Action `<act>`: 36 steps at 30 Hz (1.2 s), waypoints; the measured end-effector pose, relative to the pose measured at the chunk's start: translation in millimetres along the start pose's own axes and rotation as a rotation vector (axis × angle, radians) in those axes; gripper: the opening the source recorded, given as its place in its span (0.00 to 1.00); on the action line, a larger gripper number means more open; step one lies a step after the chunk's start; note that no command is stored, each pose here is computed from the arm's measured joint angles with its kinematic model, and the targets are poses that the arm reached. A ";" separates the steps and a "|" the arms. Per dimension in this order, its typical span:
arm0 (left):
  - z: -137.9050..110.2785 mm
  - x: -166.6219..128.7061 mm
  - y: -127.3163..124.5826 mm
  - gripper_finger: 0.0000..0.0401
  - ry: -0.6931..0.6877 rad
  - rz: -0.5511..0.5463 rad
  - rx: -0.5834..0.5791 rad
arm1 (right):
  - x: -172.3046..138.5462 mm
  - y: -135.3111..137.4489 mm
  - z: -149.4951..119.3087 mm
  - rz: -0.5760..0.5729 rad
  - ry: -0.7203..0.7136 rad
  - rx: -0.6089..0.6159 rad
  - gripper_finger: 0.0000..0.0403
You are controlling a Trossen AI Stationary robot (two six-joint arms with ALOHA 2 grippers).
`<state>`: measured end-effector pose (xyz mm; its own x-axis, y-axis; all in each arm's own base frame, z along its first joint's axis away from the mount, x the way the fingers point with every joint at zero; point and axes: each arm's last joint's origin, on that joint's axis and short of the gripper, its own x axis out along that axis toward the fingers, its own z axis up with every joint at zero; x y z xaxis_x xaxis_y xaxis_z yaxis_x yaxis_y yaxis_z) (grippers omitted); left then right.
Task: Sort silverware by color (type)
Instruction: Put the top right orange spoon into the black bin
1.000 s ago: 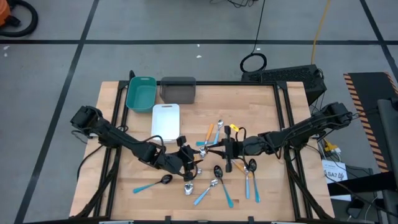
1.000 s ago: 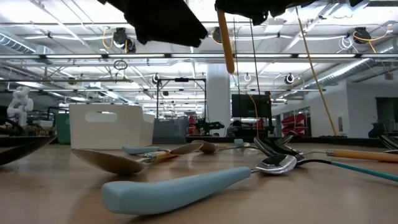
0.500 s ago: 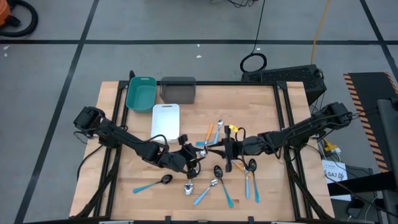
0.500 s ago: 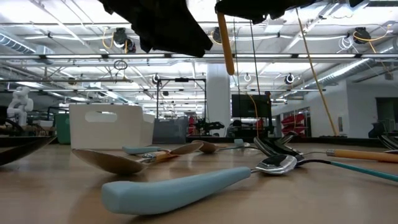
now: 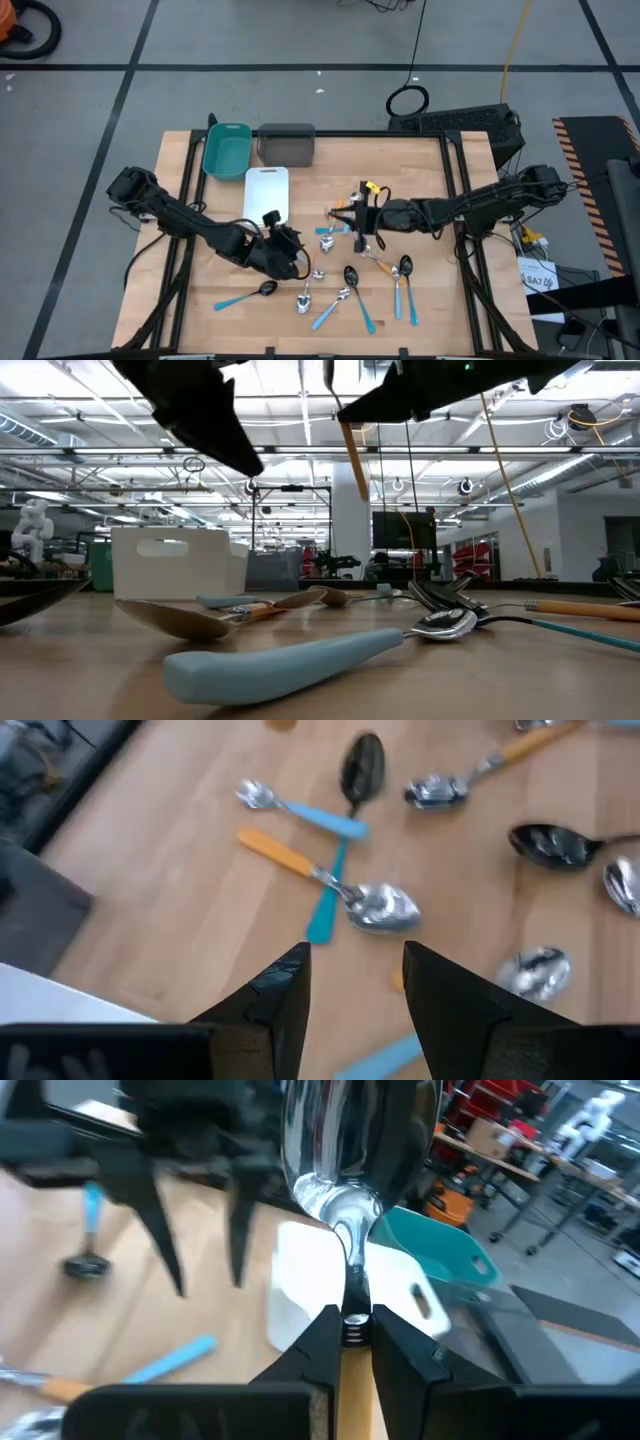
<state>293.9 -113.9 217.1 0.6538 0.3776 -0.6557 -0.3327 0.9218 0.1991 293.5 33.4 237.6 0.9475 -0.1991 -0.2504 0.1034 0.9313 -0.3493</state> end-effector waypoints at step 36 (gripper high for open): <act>-55.4 -60.7 82.4 0.40 -0.382 0.034 -0.103 | 12.9 -69.6 5.3 -0.073 -0.201 0.182 0.09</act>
<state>189.2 -65.7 233.0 0.8407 0.4307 -0.3281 -0.4118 0.9021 0.1292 300.2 -32.4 263.4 0.9748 -0.2196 -0.0400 0.2086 0.9599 -0.1875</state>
